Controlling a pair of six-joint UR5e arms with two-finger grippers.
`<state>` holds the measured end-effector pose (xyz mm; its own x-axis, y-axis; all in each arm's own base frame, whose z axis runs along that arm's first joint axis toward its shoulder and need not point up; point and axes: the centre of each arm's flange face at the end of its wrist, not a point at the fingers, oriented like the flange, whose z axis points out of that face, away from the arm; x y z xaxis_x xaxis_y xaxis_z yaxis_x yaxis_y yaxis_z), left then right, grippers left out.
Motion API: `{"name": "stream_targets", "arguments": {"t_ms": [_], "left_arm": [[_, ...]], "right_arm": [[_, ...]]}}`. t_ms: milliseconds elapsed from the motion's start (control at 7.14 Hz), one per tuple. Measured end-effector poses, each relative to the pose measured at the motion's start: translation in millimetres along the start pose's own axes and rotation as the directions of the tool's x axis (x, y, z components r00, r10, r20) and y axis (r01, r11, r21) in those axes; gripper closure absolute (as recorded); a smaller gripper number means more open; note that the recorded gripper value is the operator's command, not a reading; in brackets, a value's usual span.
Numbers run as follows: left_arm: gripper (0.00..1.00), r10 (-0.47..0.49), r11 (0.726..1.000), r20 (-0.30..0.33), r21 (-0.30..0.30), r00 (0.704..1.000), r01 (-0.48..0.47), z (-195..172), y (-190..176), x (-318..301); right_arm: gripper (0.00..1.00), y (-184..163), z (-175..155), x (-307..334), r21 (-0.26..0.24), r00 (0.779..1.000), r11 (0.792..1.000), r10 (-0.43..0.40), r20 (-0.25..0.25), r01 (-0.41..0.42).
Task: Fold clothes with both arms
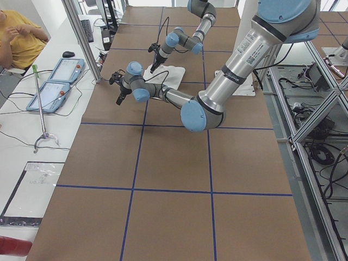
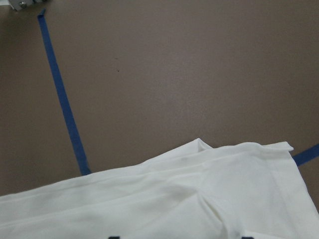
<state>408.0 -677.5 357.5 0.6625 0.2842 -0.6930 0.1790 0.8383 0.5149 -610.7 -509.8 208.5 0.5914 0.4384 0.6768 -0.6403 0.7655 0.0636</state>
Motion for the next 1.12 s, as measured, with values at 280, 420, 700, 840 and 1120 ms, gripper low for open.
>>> {"name": "stream_targets", "arguments": {"t_ms": [280,420,700,840,1120], "left_arm": [[0.0,0.002,1.0,-0.003,0.002,1.0,-0.002,0,4,-6],[0.0,0.001,1.0,-0.003,0.003,1.0,-0.001,0,5,-7],[0.0,0.001,1.0,-0.001,0.003,1.0,-0.001,1,7,-9],[0.0,0.003,1.0,-0.001,0.002,1.0,-0.003,3,12,-12],[0.0,0.005,1.0,-0.009,0.01,1.0,-0.005,3,15,-15]], "right_arm": [[0.41,1,-4,-10,0.007,0.998,1.0,0.025,-0.062,-0.025],[0.4,0,-4,-11,0.01,0.997,1.0,0.028,-0.074,-0.027],[0.32,-12,-18,-29,0.02,0.993,0.996,0.094,-0.073,-0.092],[0.22,-16,-23,-46,0.026,0.984,0.988,0.156,-0.081,-0.155],[0.15,-16,-10,-58,0.049,0.963,0.97,0.241,-0.122,-0.236]]}}
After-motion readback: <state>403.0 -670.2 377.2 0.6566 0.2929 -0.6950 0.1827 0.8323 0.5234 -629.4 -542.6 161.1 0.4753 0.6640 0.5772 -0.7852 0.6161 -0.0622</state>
